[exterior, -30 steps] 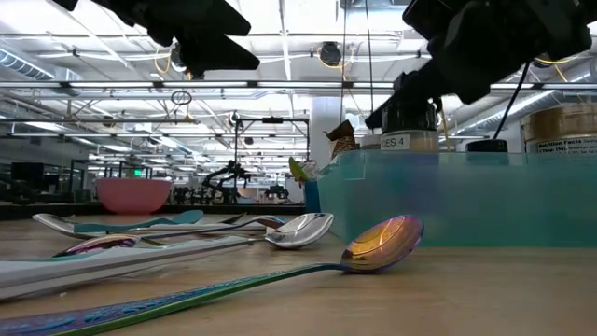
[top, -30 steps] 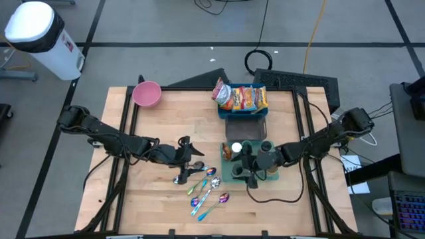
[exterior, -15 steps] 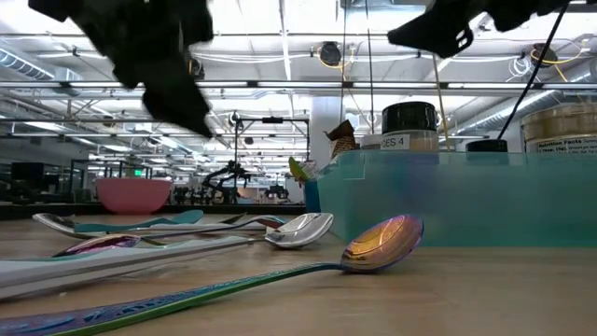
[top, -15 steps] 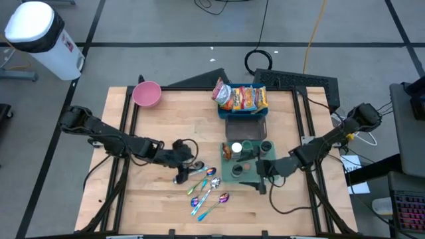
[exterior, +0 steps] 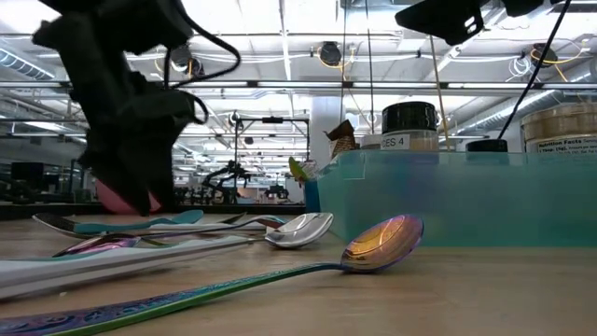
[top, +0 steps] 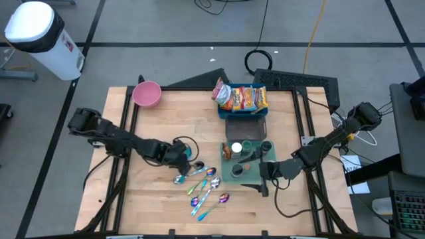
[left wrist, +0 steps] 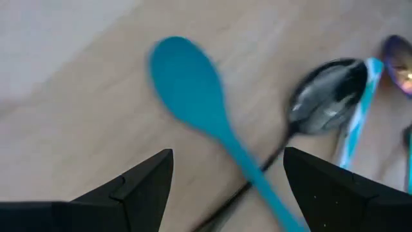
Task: Pick & Place Food Item
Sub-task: Put the blue baby spoon into the black bin
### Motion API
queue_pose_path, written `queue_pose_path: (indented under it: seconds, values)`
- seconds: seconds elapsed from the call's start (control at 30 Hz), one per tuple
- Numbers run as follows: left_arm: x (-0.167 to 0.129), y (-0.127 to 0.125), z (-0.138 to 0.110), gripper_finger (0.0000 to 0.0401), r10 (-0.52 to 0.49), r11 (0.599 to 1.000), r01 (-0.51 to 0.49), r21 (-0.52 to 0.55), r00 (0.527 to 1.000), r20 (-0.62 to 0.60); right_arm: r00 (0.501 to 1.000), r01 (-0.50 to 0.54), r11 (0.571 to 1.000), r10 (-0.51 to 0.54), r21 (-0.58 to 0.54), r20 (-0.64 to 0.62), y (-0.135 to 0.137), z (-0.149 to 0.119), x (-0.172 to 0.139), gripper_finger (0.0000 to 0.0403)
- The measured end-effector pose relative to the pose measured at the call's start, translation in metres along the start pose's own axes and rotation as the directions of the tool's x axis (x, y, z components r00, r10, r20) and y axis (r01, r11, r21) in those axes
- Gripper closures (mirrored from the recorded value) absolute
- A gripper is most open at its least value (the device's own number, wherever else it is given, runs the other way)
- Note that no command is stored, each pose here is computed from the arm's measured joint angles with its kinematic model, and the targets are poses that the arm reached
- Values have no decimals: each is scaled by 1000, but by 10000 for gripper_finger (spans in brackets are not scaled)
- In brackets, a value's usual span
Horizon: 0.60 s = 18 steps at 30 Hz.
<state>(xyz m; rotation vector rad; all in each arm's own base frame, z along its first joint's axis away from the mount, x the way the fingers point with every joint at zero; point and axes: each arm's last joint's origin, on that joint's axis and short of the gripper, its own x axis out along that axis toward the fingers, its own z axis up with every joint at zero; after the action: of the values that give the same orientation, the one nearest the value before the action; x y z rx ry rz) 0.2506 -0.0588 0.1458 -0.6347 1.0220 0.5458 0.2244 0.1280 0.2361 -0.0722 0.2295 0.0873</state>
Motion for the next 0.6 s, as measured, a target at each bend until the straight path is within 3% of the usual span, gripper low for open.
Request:
queue_pose_path:
  seconds: [0.37, 0.47, 0.6]
  values:
    - [26, 8, 6, 115, 59, 997, -63, -49, 995, -77, 1000, 0, 1000, 0, 2, 3, 0, 0, 0, 10]
    - [26, 10, 6, 153, 62, 994, -69, -86, 995, -80, 1000, 0, 1000, 0, 1, 3, 0, 0, 0, 10]
    - [26, 12, 6, 232, 79, 992, -87, -96, 994, -81, 1000, 0, 1000, 0, 1, 3, 0, 0, 0, 10]
